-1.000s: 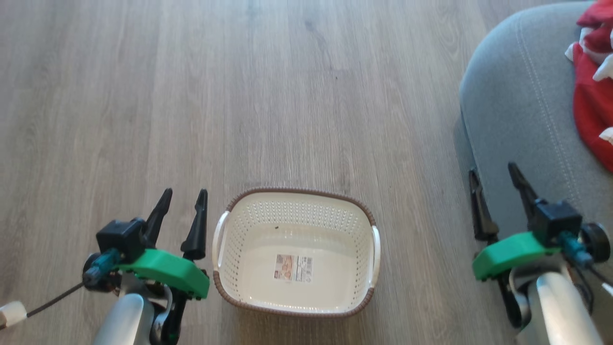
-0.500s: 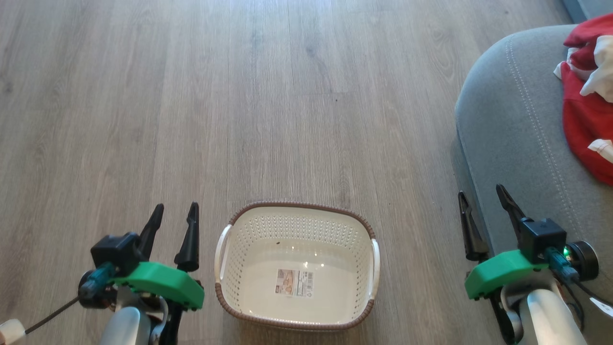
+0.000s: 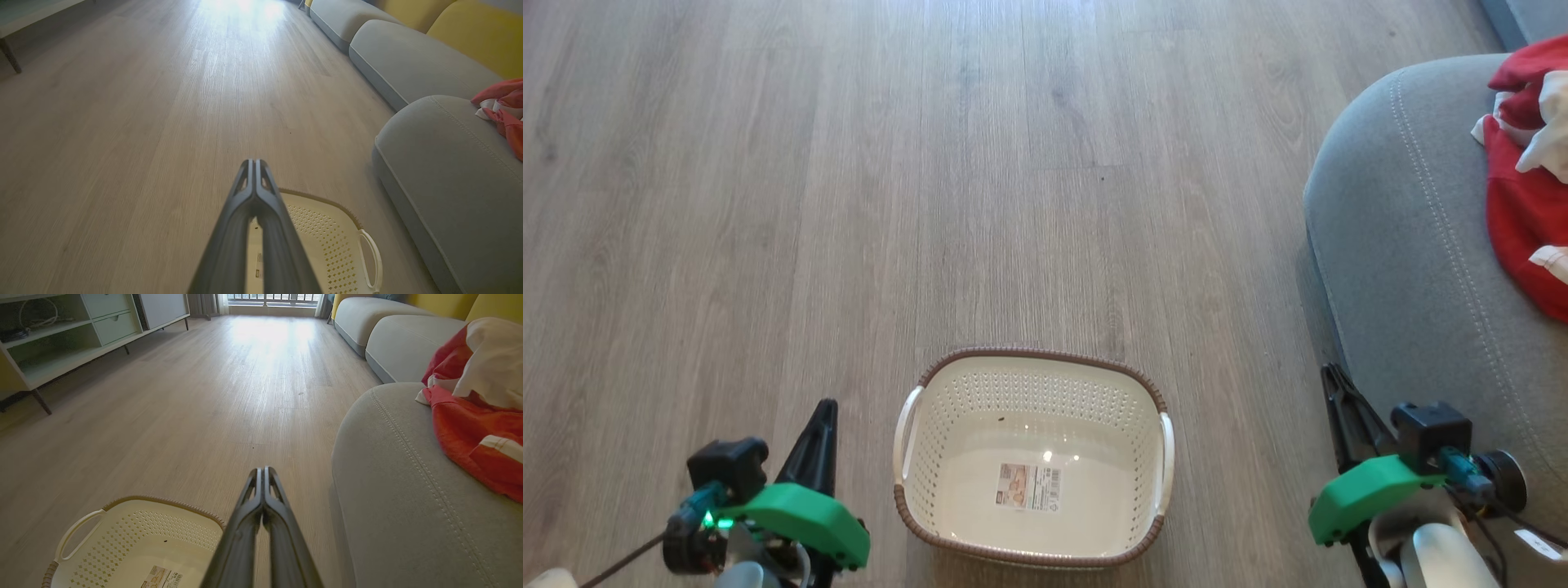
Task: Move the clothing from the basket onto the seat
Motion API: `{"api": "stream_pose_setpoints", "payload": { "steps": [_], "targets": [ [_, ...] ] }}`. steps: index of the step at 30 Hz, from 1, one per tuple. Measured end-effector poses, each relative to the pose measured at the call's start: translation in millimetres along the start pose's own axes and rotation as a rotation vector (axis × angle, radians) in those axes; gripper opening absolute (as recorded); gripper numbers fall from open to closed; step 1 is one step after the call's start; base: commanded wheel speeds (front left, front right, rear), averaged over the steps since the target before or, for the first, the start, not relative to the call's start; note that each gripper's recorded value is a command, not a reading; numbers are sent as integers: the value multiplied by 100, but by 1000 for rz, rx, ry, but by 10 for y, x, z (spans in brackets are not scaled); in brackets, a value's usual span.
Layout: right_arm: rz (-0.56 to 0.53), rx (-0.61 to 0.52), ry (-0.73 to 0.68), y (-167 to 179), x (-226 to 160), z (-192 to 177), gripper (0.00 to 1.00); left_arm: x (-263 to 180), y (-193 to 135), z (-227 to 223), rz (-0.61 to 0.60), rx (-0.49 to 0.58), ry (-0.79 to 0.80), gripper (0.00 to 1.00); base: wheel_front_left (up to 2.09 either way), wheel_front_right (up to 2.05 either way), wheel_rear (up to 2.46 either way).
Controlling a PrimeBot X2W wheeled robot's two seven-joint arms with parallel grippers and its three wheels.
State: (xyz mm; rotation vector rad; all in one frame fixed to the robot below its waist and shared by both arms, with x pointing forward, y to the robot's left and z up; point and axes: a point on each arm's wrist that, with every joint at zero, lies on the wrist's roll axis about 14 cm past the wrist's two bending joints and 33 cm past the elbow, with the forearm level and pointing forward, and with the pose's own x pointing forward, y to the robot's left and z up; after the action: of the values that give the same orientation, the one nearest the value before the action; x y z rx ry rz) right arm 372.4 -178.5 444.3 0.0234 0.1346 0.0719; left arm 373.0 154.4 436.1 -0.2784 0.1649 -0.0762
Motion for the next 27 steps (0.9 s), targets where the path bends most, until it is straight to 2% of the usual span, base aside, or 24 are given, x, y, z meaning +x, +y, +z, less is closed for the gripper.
{"api": "stream_pose_setpoints", "payload": {
  "steps": [27],
  "targets": [
    [-74, 324, -18, -130, 2, 78, 0, 4, 100, 77, 59, -271, -5, 0, 0, 0, 0]
  ]
}}
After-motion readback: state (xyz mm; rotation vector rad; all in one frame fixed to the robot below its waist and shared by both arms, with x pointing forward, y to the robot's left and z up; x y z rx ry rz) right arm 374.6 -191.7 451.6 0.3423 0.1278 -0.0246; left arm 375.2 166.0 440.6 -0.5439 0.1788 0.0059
